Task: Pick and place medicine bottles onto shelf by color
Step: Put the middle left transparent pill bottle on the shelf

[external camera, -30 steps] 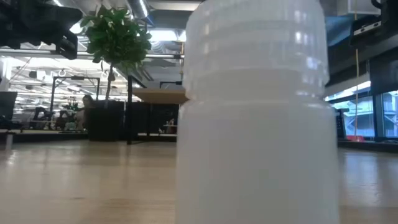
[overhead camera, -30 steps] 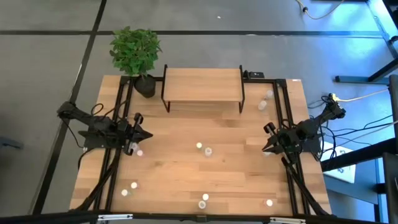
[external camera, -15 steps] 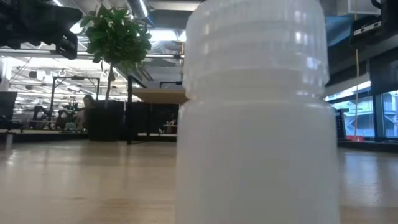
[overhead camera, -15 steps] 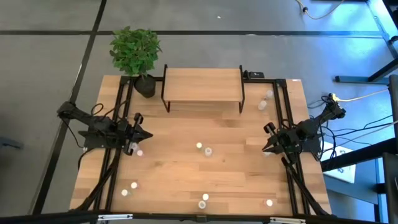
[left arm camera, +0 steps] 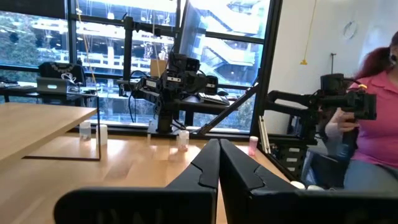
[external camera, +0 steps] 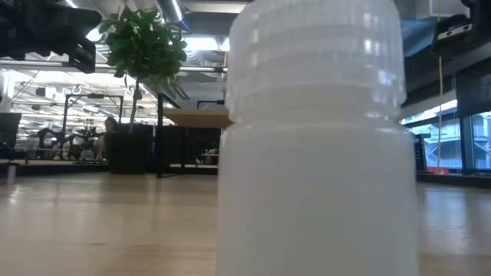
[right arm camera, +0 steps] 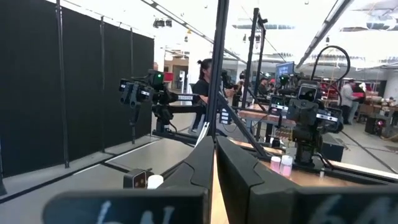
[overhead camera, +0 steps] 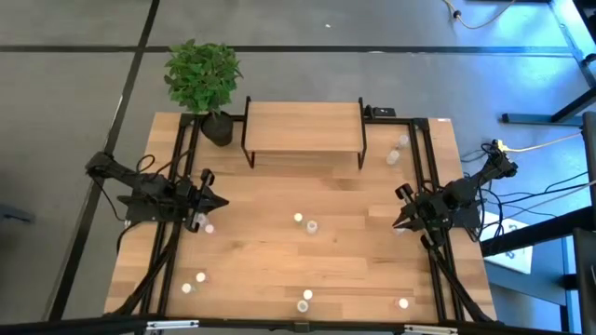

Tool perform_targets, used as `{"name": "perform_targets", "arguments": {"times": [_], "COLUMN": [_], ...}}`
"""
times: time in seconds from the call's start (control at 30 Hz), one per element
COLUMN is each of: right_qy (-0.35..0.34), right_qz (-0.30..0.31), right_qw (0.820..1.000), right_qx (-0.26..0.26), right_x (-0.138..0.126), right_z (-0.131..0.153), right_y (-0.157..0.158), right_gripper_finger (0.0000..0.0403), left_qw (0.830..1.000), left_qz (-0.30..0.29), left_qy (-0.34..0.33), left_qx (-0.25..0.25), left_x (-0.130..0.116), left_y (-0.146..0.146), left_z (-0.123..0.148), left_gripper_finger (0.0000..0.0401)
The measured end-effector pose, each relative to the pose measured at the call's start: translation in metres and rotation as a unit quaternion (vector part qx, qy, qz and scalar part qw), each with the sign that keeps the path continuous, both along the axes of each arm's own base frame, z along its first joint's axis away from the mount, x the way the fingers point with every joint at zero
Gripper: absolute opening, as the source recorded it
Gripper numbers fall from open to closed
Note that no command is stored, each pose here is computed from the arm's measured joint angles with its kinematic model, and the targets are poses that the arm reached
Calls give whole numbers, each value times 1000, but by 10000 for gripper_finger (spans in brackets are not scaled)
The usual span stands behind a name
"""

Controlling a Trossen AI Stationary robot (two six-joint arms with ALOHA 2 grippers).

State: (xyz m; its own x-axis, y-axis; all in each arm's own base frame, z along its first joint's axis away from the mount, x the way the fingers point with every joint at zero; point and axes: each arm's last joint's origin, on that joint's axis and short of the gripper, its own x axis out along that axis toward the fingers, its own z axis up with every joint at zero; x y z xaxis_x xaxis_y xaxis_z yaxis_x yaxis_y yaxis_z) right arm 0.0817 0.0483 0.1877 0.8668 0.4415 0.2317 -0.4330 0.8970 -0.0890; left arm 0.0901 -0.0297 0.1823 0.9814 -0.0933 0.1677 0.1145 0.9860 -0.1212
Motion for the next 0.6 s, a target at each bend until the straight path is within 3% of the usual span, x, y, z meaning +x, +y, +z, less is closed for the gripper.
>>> {"name": "perform_targets", "arguments": {"times": [0.43,0.6], "right_qy": [-14,-31], "right_qz": [-6,-17], "right_qw": [1000,998], "right_qx": [-26,-59], "right_x": [0,0], "right_z": [0,0], "right_y": [0,0], "right_gripper_finger": [23,23], "left_qw": [1000,1000], "left_qz": [0,0], "left_qy": [0,0], "left_qx": [0,0], "left_x": [0,0], "left_y": [0,0], "left_z": [0,0], "left_gripper_finger": [0,0]}}
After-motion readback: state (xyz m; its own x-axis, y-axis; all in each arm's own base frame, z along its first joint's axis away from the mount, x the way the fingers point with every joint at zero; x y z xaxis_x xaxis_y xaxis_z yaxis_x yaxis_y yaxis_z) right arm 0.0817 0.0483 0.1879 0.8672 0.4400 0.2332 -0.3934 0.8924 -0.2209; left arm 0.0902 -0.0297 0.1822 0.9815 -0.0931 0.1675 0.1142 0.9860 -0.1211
